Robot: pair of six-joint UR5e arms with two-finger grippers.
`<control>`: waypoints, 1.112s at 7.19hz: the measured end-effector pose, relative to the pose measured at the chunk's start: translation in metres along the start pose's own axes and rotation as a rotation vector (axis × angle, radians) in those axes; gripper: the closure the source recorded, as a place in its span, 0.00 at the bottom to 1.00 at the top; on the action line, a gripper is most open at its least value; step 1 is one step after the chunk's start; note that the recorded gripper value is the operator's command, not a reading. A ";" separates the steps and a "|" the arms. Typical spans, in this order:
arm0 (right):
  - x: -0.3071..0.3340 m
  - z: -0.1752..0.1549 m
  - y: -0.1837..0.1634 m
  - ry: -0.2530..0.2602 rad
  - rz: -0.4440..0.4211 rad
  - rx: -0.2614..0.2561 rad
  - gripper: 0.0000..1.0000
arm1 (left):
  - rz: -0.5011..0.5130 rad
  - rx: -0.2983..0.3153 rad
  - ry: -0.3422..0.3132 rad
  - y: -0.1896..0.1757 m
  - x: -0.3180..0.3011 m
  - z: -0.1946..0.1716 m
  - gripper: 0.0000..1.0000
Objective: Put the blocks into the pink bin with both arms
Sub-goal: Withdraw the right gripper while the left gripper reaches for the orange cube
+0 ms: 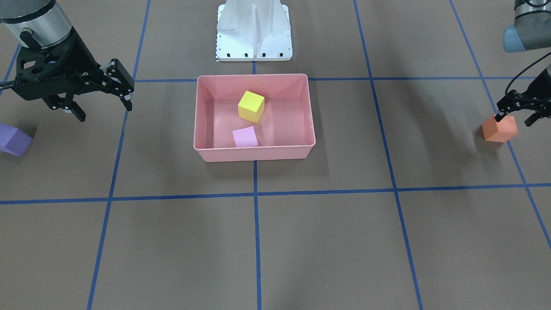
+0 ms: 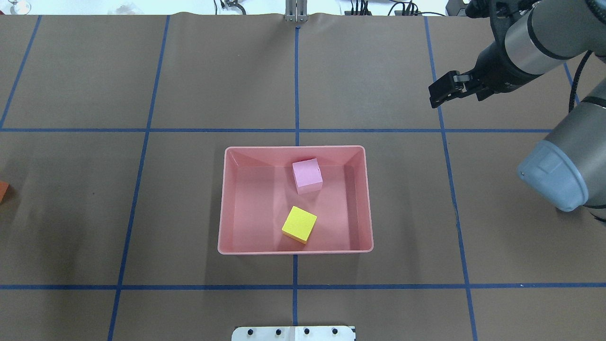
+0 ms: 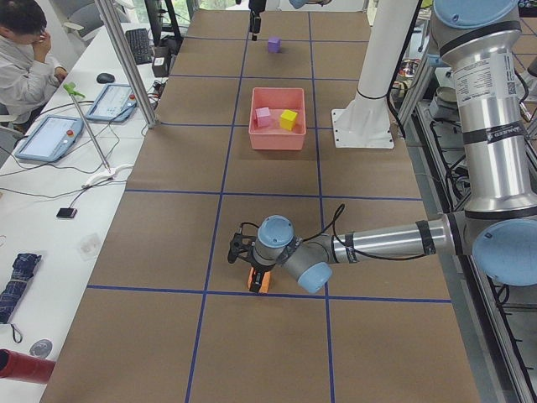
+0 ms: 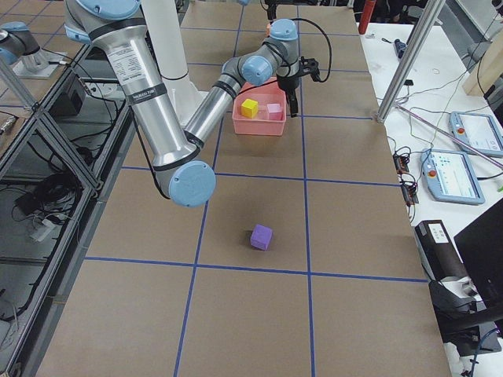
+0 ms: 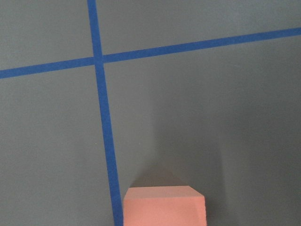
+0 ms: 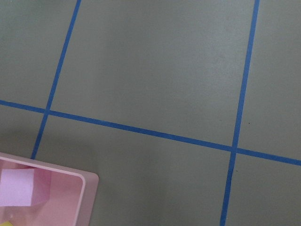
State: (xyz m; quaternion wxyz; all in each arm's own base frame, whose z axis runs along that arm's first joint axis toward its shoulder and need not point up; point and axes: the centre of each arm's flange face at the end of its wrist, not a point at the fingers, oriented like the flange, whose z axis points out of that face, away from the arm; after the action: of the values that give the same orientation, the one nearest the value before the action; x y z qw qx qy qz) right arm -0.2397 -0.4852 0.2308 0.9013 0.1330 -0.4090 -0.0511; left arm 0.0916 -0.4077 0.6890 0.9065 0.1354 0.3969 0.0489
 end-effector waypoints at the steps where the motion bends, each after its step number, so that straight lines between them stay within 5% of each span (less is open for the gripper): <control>1: 0.005 0.000 0.000 0.004 -0.002 -0.001 0.00 | 0.015 -0.007 -0.011 0.001 0.004 0.007 0.00; 5: 0.017 0.004 0.004 0.017 -0.012 -0.011 0.00 | 0.090 -0.046 -0.039 0.010 0.000 0.030 0.03; 6: 0.019 0.004 0.004 0.019 -0.011 -0.012 0.00 | 0.096 -0.049 -0.039 0.009 -0.001 0.033 0.32; 8: 0.028 0.005 0.005 0.027 -0.027 -0.013 0.00 | 0.108 -0.049 -0.036 0.005 0.001 0.037 0.66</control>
State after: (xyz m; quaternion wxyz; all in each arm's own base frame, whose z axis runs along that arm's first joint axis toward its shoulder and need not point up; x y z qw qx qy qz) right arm -0.2251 -0.4869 0.2553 0.9068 0.1333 -0.3947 -0.0642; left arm 0.1192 -0.4103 0.7139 0.9126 0.1355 0.3711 0.1049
